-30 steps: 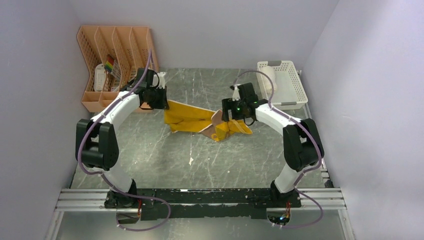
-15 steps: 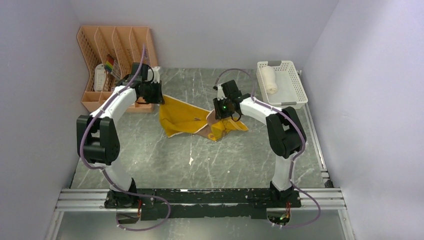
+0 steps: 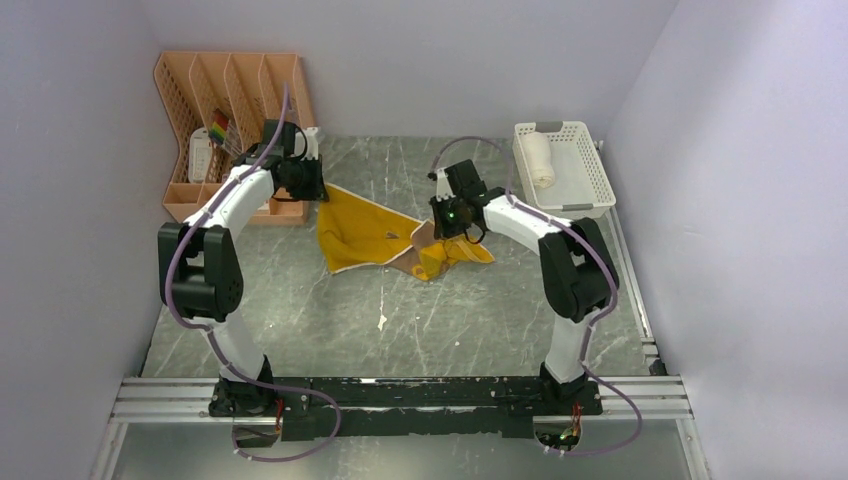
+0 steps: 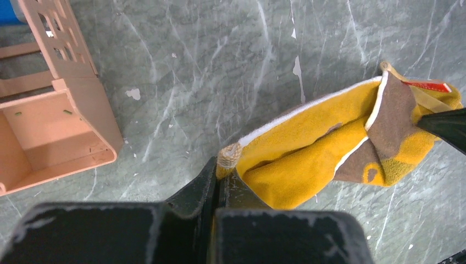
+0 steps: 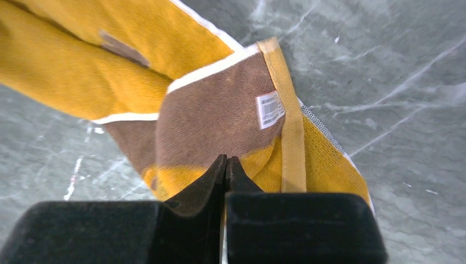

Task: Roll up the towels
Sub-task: Flatten out the towel at the center of the board.

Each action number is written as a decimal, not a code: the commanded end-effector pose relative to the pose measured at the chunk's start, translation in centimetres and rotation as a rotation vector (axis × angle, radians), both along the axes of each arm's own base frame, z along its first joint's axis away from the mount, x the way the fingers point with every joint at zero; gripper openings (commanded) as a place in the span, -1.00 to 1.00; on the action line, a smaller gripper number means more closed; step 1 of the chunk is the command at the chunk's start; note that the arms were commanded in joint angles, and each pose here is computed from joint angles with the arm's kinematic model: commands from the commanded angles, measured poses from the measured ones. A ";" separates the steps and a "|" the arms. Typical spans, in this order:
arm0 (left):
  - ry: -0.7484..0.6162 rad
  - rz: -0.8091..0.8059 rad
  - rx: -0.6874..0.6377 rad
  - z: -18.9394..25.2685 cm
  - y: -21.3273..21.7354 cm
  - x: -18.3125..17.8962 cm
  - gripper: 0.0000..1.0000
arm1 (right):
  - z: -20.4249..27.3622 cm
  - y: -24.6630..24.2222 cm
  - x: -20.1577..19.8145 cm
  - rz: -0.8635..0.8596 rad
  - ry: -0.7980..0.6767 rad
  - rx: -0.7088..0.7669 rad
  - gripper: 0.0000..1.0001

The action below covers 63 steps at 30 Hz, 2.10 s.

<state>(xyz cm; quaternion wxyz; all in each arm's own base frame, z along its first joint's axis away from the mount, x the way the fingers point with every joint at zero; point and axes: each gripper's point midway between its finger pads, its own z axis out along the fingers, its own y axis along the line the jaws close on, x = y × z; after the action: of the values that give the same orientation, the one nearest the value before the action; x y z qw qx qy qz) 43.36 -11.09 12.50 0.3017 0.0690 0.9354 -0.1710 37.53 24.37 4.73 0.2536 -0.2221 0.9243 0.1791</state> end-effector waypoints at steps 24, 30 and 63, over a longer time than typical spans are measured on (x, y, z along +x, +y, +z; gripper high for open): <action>-0.093 0.048 -0.075 2.8 1.5 1.1 -0.87 | 4.4 1.3 -4.0 -0.043 -0.160 0.030 0.60; -0.088 0.067 -0.010 2.2 2.7 0.6 -0.86 | -0.9 2.5 -2.9 -0.009 -0.041 -0.049 0.54; -0.119 0.100 -0.041 4.2 3.3 0.1 -0.87 | 8.1 -2.1 -17.5 -0.082 -0.311 0.083 -0.86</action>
<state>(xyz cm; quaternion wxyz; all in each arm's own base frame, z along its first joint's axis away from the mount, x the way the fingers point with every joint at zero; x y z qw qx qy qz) 43.42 -8.27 14.74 0.3391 0.0328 0.9245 -0.1710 24.41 25.71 18.36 0.4598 -0.2561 0.8275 0.1954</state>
